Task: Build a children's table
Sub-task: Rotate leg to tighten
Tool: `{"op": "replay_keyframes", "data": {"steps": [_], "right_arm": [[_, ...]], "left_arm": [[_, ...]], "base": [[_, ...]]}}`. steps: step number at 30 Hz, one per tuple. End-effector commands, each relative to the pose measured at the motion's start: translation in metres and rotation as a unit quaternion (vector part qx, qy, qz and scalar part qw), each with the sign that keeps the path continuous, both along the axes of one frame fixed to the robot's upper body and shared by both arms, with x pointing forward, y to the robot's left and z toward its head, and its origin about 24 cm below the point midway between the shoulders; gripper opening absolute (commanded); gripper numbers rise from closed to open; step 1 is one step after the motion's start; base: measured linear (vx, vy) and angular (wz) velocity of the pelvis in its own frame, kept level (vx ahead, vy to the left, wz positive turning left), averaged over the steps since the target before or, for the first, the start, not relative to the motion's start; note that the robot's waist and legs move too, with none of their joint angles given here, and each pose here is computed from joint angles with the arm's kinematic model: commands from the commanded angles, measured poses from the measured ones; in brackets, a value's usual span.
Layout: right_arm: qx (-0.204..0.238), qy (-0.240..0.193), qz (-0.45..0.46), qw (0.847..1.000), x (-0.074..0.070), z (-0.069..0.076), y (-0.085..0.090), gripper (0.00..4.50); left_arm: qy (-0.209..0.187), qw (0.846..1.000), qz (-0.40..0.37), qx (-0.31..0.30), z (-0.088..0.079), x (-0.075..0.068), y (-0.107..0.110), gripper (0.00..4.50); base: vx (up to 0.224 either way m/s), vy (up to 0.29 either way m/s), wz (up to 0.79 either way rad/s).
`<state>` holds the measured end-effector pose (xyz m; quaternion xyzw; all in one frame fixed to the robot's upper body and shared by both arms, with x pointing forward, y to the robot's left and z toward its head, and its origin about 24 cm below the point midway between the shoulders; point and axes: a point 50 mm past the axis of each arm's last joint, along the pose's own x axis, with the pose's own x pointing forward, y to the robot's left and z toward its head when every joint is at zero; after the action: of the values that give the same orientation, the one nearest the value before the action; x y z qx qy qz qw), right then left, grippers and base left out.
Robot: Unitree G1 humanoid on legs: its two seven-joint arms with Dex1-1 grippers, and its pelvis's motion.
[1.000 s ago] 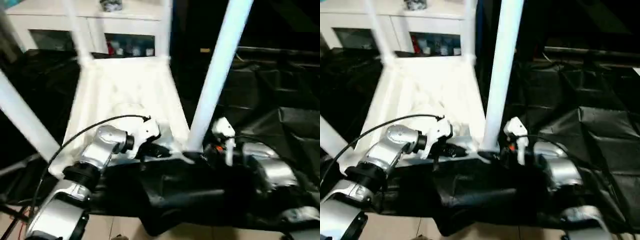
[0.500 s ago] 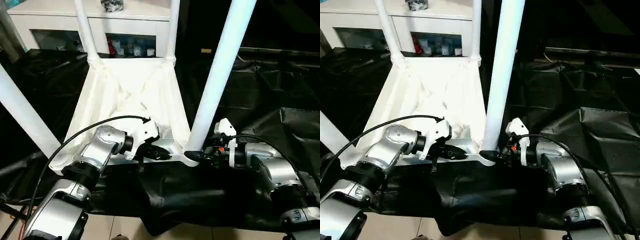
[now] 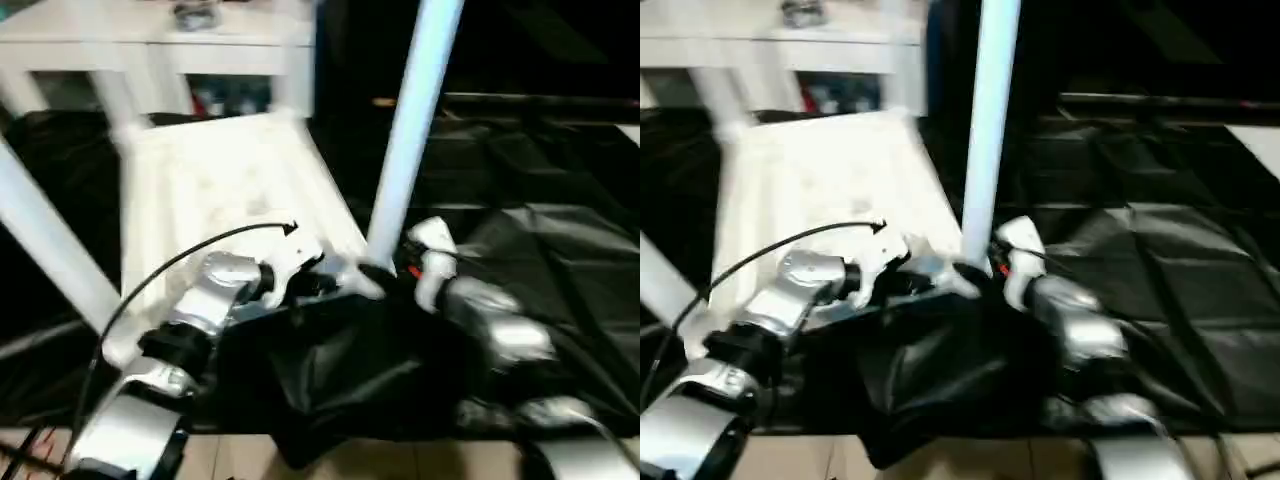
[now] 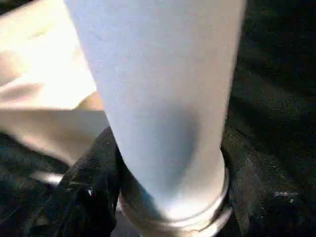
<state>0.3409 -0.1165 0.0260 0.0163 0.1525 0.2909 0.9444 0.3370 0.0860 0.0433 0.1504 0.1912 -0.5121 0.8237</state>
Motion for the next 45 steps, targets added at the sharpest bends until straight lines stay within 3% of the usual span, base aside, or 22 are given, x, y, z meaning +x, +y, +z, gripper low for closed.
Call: {"op": "replay_keyframes", "data": {"steps": [1, 3, 6, 14, 17, 19, 23, 25, 37, 45], "right_arm": [[-0.026, 0.055, 0.035, 0.998, -0.013, -0.025, 0.026, 3.29], [0.000, 0.058, 0.052, 0.997, -0.014, -0.022, 0.029, 3.32], [-0.010, 0.035, 0.076, 0.996, -0.012, -0.017, 0.023, 3.72], [0.017, -0.005, 0.142, 0.990, -0.016, -0.004, -0.001, 3.72], [0.023, 0.007, 0.216, 0.976, -0.029, -0.002, -0.014, 3.72], [0.026, 0.023, 0.281, 0.959, -0.041, -0.001, -0.022, 3.72], [0.031, 0.063, 0.358, 0.931, -0.056, 0.000, -0.028, 3.72], [0.023, 0.076, 0.372, 0.925, -0.059, -0.001, -0.029, 3.72], [0.028, 0.087, 0.380, 0.920, -0.061, 0.000, -0.025, 2.98], [0.037, 0.089, 0.363, 0.927, -0.060, -0.003, -0.023, 2.61]], "left_arm": [[0.002, 0.996, -0.081, -0.037, 0.005, -0.013, -0.045, 0.00], [0.005, 0.994, -0.097, -0.039, 0.005, -0.015, -0.045, 0.00], [0.005, 0.995, -0.096, -0.036, 0.005, -0.014, -0.038, 0.00], [0.007, 0.994, -0.105, -0.026, 0.007, -0.010, -0.016, 0.00], [0.010, 0.993, -0.115, -0.021, 0.009, -0.009, -0.005, 0.00], [0.011, 0.992, -0.127, -0.019, 0.011, -0.009, 0.002, 0.00], [0.017, 0.989, -0.144, -0.014, 0.013, -0.009, 0.009, 0.00], [0.017, 0.989, -0.145, -0.012, 0.013, -0.008, 0.010, 0.00], [0.020, 0.988, -0.153, -0.017, 0.012, -0.010, 0.009, 0.00], [0.018, 0.990, -0.142, -0.022, 0.010, -0.010, 0.003, 0.00]], "base": [[0.000, 0.000, 0.00], [0.000, 0.000, 0.00], [0.000, 0.000, 0.00], [0.000, 0.000, 0.00], [0.000, 0.000, 0.00], [0.000, 0.000, 0.00], [0.000, 0.000, 0.00], [0.000, 0.000, 0.00], [0.000, 0.000, 0.00], [0.000, 0.000, 0.00]]}}
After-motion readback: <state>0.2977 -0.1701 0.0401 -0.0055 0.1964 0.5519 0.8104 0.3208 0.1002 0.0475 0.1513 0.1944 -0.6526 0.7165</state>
